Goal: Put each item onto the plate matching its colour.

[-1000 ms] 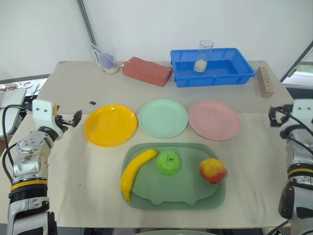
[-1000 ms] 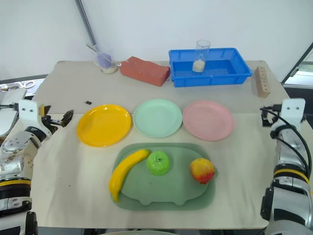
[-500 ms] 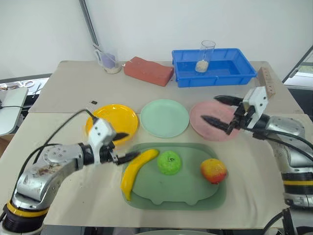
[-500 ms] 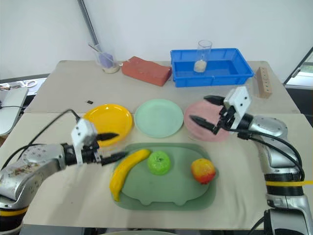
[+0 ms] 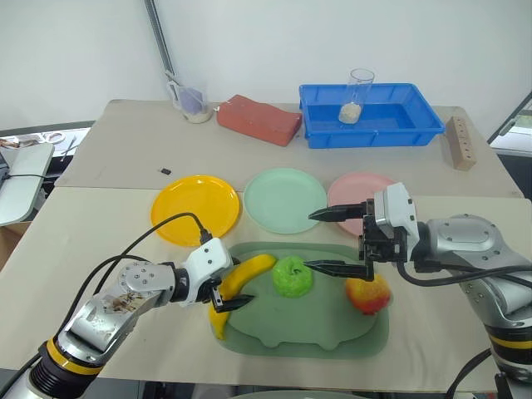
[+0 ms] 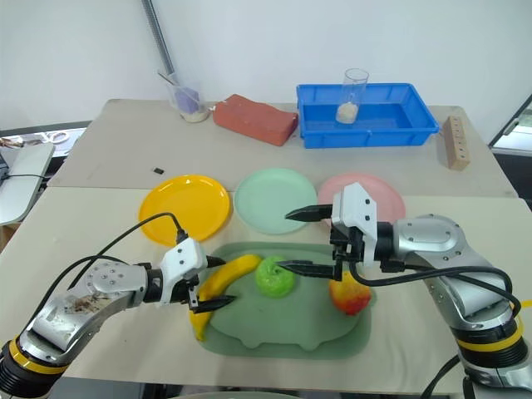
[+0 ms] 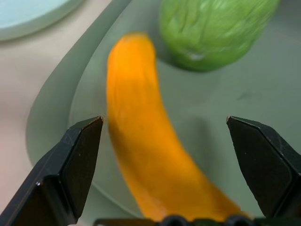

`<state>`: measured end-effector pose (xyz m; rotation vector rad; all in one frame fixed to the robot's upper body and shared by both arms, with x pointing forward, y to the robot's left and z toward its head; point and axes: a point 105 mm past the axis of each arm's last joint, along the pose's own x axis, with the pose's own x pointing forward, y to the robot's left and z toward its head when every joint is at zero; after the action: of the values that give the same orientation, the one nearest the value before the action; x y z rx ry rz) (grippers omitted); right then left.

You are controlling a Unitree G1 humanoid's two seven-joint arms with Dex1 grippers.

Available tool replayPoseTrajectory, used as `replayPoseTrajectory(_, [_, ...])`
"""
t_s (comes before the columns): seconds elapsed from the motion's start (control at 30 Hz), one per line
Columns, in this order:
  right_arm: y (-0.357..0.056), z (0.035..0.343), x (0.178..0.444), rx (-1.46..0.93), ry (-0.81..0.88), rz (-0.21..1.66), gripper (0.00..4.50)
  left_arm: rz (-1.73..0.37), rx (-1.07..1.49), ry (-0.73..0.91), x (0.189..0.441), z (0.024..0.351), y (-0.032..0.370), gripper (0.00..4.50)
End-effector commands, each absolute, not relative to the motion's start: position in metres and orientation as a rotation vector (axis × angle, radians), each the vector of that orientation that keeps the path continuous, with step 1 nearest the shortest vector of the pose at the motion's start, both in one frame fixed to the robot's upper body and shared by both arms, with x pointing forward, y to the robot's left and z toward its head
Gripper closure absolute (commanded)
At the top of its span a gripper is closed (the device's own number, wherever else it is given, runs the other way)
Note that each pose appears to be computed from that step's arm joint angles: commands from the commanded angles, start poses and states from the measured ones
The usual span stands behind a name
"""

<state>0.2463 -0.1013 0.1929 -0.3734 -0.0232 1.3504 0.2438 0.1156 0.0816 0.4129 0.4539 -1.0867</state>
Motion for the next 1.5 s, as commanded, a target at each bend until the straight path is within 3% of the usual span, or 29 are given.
replayPoseTrajectory(0.03, [-0.099,0.205,0.246,-0.403,-0.087,1.351,0.00,-1.050,0.471,0.410,0.253,0.087,0.118,1.72])
replayPoseTrajectory(0.13, [-0.099,0.204,0.247,-0.407,-0.088,1.354,0.00,-1.013,0.479,0.413,0.258,0.088,0.123,3.11])
replayPoseTrajectory(0.17, [-0.099,0.204,0.247,-0.408,-0.088,1.355,0.00,-1.004,0.475,0.409,0.260,0.089,0.123,3.27])
replayPoseTrajectory(0.37, [-0.097,0.208,0.252,-0.392,-0.115,1.338,0.00,-0.836,0.409,0.305,0.282,0.115,0.141,3.27])
replayPoseTrajectory(0.57, [-0.088,0.223,0.271,-0.327,-0.171,1.242,0.00,-0.525,0.315,0.241,0.333,0.149,0.201,3.27])
replayPoseTrajectory(0.73, [-0.066,0.235,0.278,-0.300,-0.181,1.231,0.00,-0.401,0.332,0.276,0.371,0.146,0.229,3.27])
replayPoseTrajectory(0.9, [-0.061,0.233,0.277,-0.342,-0.175,1.244,0.00,-0.414,0.350,0.272,0.388,0.140,0.224,3.27])
replayPoseTrajectory(1.13, [-0.070,0.236,0.282,-0.356,-0.169,1.198,0.00,-0.433,0.335,0.192,0.397,0.157,0.221,0.05])
replayPoseTrajectory(1.33, [-0.087,0.216,0.276,-0.381,-0.062,1.225,0.00,-0.681,0.370,0.089,0.373,0.200,0.203,0.05])
replayPoseTrajectory(1.5, [-0.094,0.189,0.259,-0.393,0.095,1.350,0.00,-1.183,0.488,0.036,0.304,0.207,0.154,0.05])
